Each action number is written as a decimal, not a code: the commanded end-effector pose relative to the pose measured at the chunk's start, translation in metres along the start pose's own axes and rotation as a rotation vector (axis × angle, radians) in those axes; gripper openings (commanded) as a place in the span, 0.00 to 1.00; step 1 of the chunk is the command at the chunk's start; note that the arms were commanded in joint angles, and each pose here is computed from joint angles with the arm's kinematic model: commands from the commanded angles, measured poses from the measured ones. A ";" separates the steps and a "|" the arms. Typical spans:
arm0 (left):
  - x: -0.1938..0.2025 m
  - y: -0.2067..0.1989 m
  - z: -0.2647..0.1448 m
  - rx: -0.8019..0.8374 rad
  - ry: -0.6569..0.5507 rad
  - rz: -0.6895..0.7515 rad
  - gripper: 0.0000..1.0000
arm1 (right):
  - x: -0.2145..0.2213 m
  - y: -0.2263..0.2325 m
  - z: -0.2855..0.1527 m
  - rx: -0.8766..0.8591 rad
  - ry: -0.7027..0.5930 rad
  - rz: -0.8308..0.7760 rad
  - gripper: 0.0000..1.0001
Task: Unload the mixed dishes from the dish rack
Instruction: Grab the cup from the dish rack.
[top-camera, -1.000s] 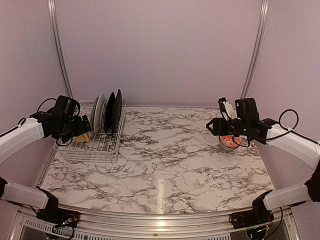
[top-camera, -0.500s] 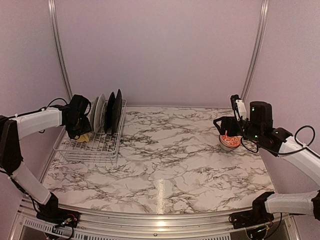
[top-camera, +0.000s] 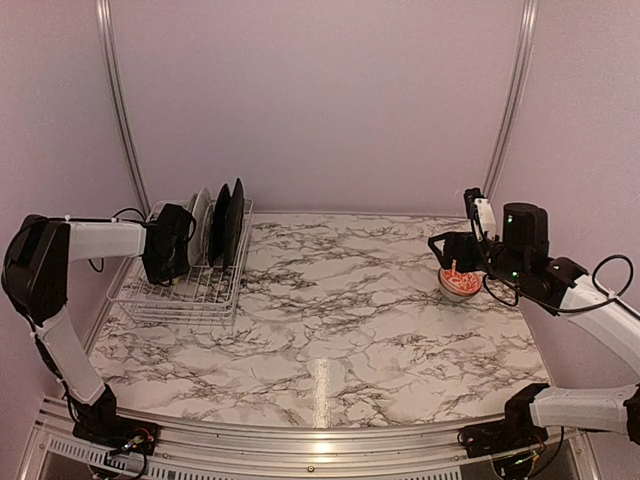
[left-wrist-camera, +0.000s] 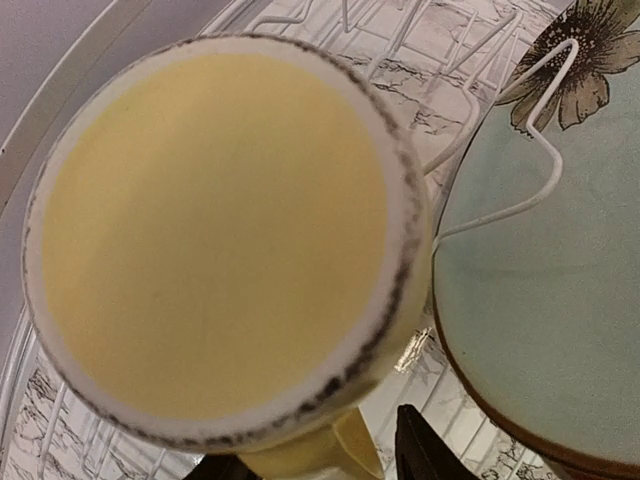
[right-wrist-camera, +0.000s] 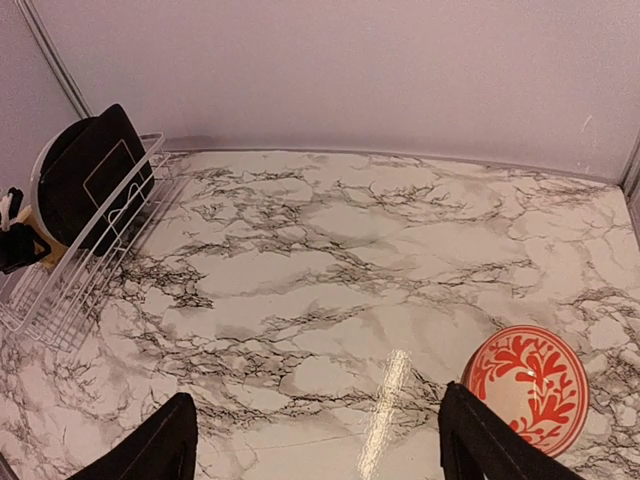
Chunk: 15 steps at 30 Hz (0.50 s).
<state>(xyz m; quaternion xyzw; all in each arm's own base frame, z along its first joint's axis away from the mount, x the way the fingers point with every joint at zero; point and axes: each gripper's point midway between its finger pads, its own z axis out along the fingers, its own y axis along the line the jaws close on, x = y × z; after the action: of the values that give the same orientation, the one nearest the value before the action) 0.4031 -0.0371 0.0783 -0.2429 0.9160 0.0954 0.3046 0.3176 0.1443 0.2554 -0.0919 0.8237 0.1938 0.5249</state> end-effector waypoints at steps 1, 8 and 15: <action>-0.014 0.000 0.006 -0.050 -0.040 -0.007 0.45 | -0.003 -0.002 -0.004 0.013 -0.018 0.005 0.80; -0.016 0.003 0.007 -0.066 -0.059 0.014 0.32 | 0.000 -0.004 -0.002 0.015 -0.008 0.011 0.80; -0.020 0.002 0.006 -0.068 -0.068 0.033 0.21 | -0.005 0.003 -0.005 -0.022 -0.030 0.029 0.80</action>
<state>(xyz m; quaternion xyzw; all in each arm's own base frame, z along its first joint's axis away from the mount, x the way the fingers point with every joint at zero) 0.4102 -0.0291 0.0771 -0.2382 0.9105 0.1283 0.3127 0.3155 0.1435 0.2532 -0.0868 0.8240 0.1973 0.5239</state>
